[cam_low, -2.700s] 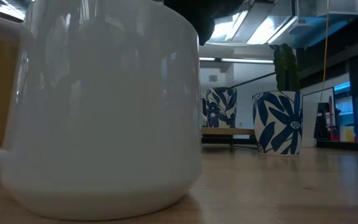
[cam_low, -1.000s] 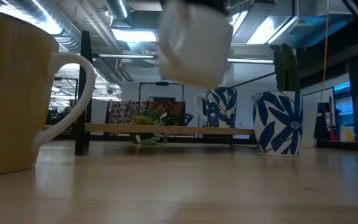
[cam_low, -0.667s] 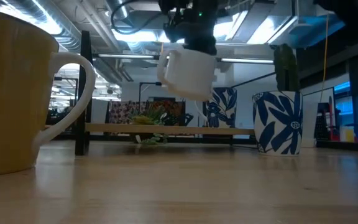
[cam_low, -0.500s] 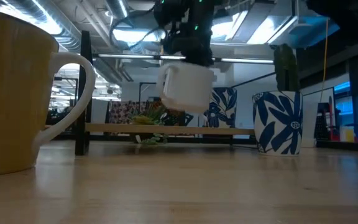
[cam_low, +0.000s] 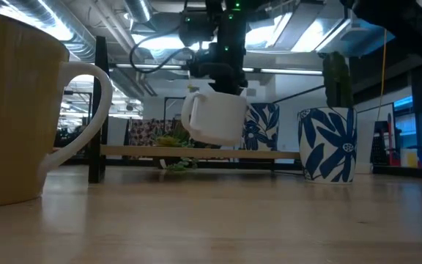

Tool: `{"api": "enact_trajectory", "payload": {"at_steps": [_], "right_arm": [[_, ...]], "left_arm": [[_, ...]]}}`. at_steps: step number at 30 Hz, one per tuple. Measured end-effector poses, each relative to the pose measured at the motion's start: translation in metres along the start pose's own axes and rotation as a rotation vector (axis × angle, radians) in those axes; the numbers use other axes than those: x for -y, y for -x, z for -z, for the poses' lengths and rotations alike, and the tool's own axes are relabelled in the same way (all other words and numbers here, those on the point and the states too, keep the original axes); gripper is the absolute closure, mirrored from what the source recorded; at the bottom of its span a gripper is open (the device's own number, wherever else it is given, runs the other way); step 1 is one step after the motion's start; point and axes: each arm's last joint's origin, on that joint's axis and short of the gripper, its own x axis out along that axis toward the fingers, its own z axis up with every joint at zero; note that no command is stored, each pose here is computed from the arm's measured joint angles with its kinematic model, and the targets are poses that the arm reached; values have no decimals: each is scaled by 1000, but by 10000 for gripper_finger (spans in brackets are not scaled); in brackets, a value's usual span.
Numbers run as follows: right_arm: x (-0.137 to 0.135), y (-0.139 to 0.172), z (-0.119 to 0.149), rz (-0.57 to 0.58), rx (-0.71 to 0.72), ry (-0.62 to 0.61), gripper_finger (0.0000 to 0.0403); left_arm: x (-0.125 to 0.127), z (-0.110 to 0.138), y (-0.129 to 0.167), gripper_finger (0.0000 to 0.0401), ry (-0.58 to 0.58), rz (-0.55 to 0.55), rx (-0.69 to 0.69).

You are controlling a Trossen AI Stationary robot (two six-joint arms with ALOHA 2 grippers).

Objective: Place coffee mugs
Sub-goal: Put the white mug on the shelf

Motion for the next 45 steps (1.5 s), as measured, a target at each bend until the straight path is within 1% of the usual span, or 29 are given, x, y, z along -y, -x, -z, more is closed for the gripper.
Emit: {"api": "enact_trajectory", "payload": {"at_steps": [8,10,12,18,20,22,24,26,28,30,31,34,35,37,39,45], "right_arm": [[1,-5,-2,-12,19,-7,395],[1,-5,-3,-12,26,0,387],[1,-5,-5,-14,47,11,369],[5,-4,-4,13,47,-24,284],[6,-2,-5,36,56,-19,265],[7,6,-8,58,79,14,253],[7,22,-13,70,144,74,249],[2,39,-16,80,199,147,248],[-8,55,-18,91,248,222,247],[-23,70,-19,64,306,328,247],[-33,74,-19,51,332,409,247],[-70,78,-13,35,365,718,247],[-82,75,-10,44,365,807,247],[-106,68,-5,93,353,933,247],[-120,57,-1,123,320,991,247],[-135,40,-2,102,316,1021,253]], "left_arm": [[0,1,0,289,-9,-3,-4],[-1,1,0,289,-12,-5,-7],[-1,1,0,289,-17,-7,-10],[-1,1,0,289,-18,-8,-11],[-1,1,0,289,-18,-7,-11],[-1,1,0,289,-18,-7,-11],[-1,1,0,289,-18,-7,-11],[-1,1,0,289,-18,-7,-11],[-1,1,0,289,-18,-7,-11],[-1,1,0,289,-23,-7,-11],[-1,1,0,289,-30,-7,-11],[-1,1,0,289,-37,-6,-11],[-1,1,0,289,-37,-3,-13],[-1,2,0,289,-38,1,-17],[-1,2,0,289,-38,2,-17],[-1,2,0,289,-46,1,-19]]}}
